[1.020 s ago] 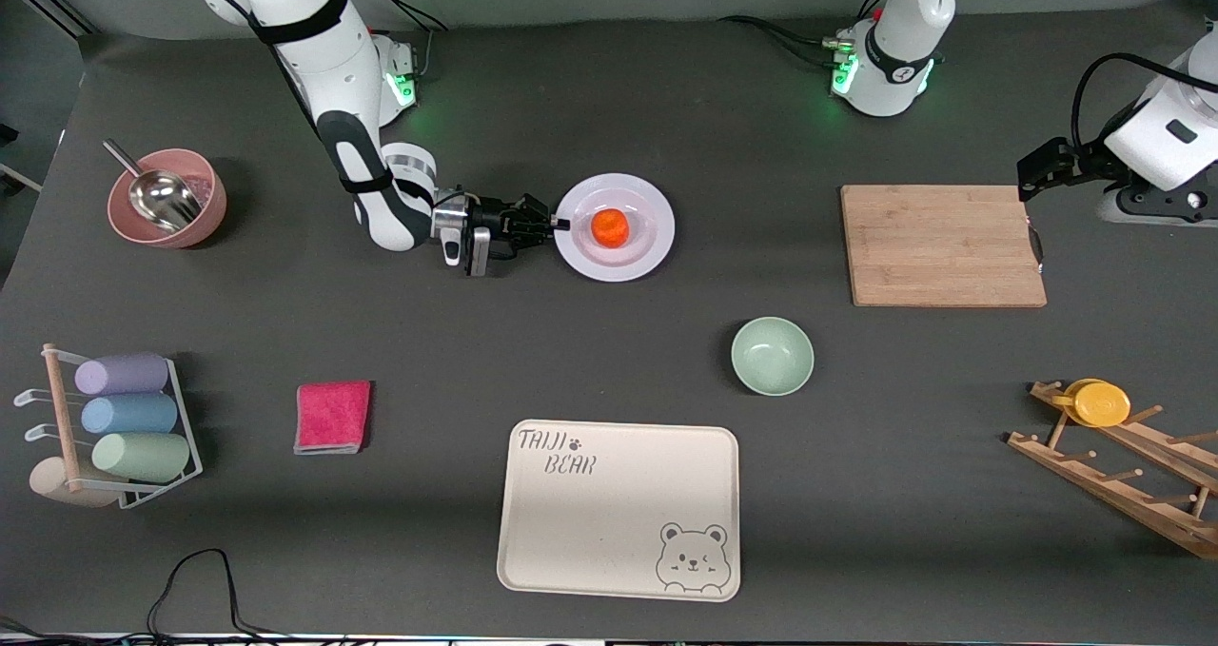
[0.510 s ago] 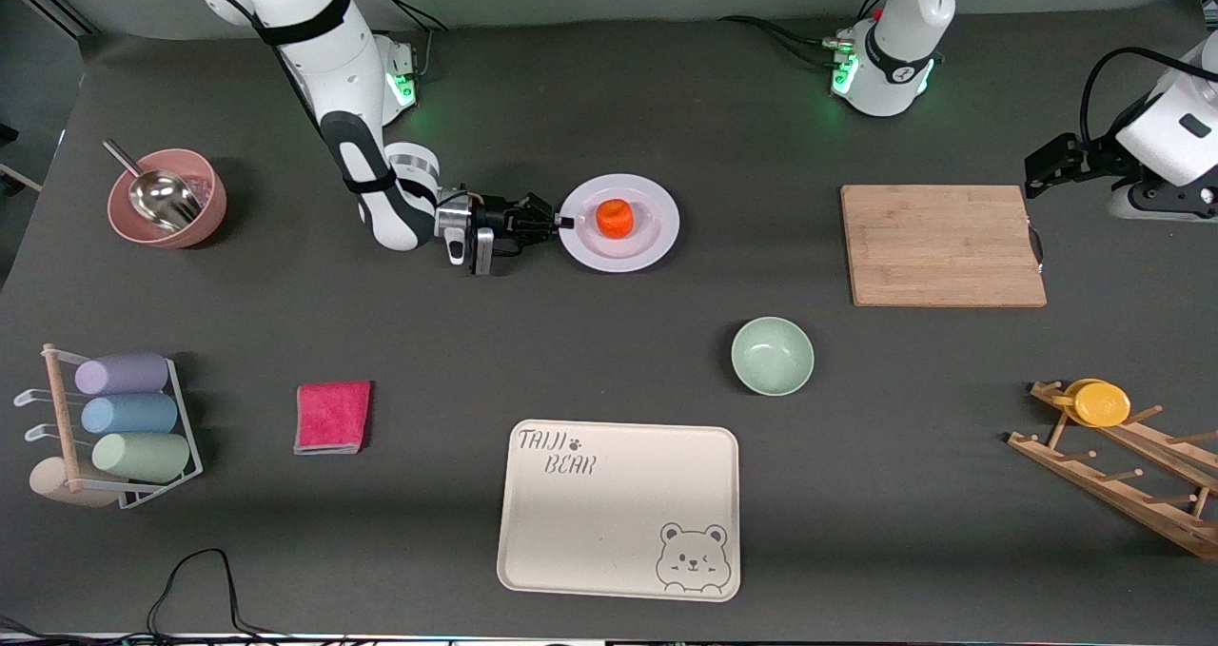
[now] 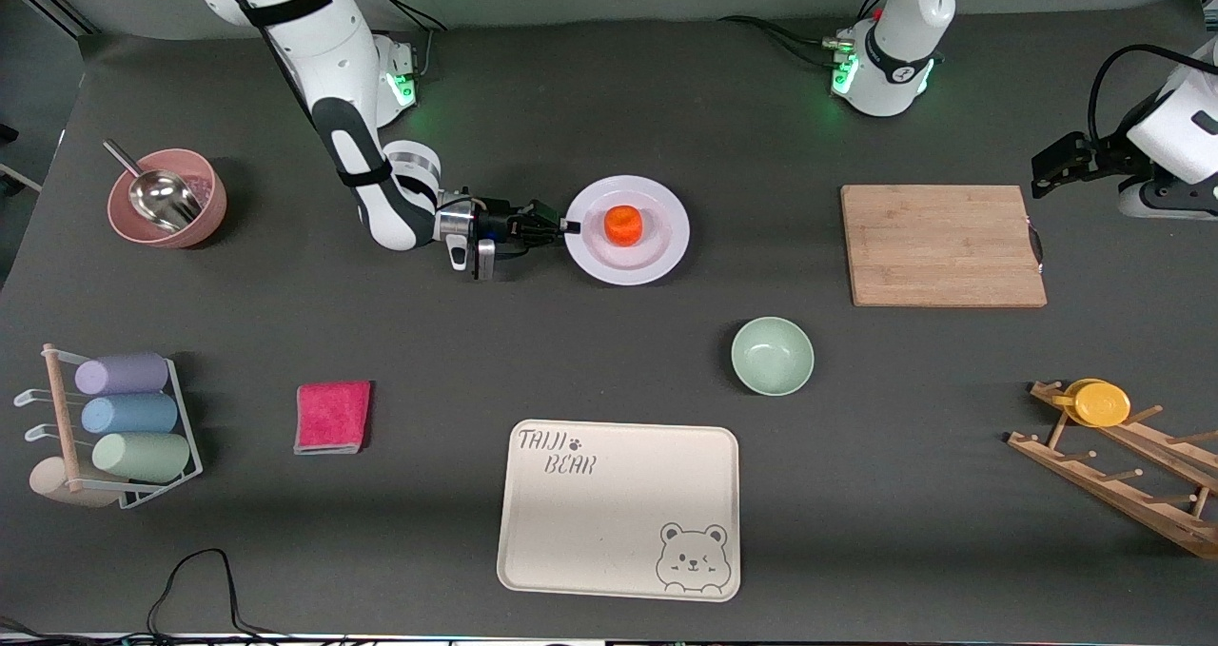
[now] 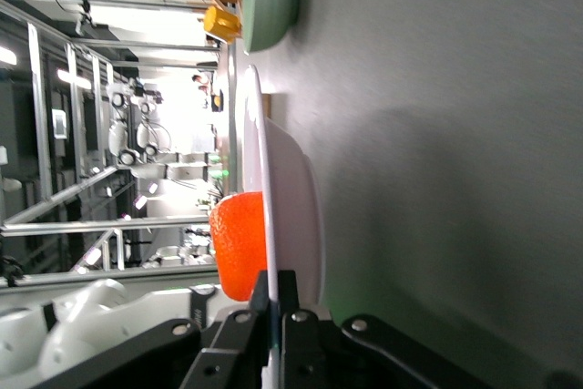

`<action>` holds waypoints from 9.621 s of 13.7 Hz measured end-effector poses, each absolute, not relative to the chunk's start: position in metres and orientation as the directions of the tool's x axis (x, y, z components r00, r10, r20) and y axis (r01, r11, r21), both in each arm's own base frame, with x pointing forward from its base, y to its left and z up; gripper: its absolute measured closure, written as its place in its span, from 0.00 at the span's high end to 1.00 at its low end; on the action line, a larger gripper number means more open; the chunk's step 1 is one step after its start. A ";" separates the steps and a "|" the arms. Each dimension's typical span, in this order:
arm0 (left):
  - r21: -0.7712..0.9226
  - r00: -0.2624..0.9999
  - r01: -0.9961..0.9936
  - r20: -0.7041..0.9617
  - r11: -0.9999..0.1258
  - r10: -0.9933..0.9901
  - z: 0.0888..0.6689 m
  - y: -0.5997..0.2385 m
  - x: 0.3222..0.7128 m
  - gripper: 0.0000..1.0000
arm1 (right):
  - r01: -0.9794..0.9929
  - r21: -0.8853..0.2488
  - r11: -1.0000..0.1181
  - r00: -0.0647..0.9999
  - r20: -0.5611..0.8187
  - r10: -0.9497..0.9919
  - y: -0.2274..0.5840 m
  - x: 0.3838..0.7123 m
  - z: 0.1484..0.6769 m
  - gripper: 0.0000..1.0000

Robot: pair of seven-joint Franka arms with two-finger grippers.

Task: Place orange and plate with both arms

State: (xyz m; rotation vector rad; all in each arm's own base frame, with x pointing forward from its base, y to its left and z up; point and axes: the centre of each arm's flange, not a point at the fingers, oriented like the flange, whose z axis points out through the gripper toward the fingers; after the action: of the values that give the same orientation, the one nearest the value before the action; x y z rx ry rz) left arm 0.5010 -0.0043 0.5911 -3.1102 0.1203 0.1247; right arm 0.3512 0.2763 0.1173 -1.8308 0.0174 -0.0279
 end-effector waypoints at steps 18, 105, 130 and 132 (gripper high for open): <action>-0.023 0.993 -0.080 -0.088 -0.997 -0.077 0.588 -0.005 0.502 1.00 | -0.084 -0.972 -0.219 0.995 -0.069 -0.076 0.238 0.548 0.265 0.05; 0.016 0.987 -0.088 -0.134 -0.996 -0.089 0.571 0.014 0.515 1.00 | 0.010 -0.762 -0.648 0.995 0.071 -0.068 0.118 0.742 0.180 1.00; -0.050 0.991 -0.134 0.009 -0.990 -0.135 0.615 0.000 0.505 1.00 | 0.034 -0.006 -0.999 0.997 -0.075 0.034 -0.045 0.572 0.604 1.00; -0.047 0.991 -0.133 -0.010 -0.990 -0.132 0.613 0.001 0.503 1.00 | 0.029 -0.005 -1.000 0.997 -0.076 0.029 -0.047 0.572 0.604 1.00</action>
State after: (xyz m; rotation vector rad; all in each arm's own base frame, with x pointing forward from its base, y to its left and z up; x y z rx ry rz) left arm 0.5031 0.0008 0.6130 -3.0871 0.2057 0.0113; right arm 0.5720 -0.0470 0.6036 -3.1348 -0.0450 0.1188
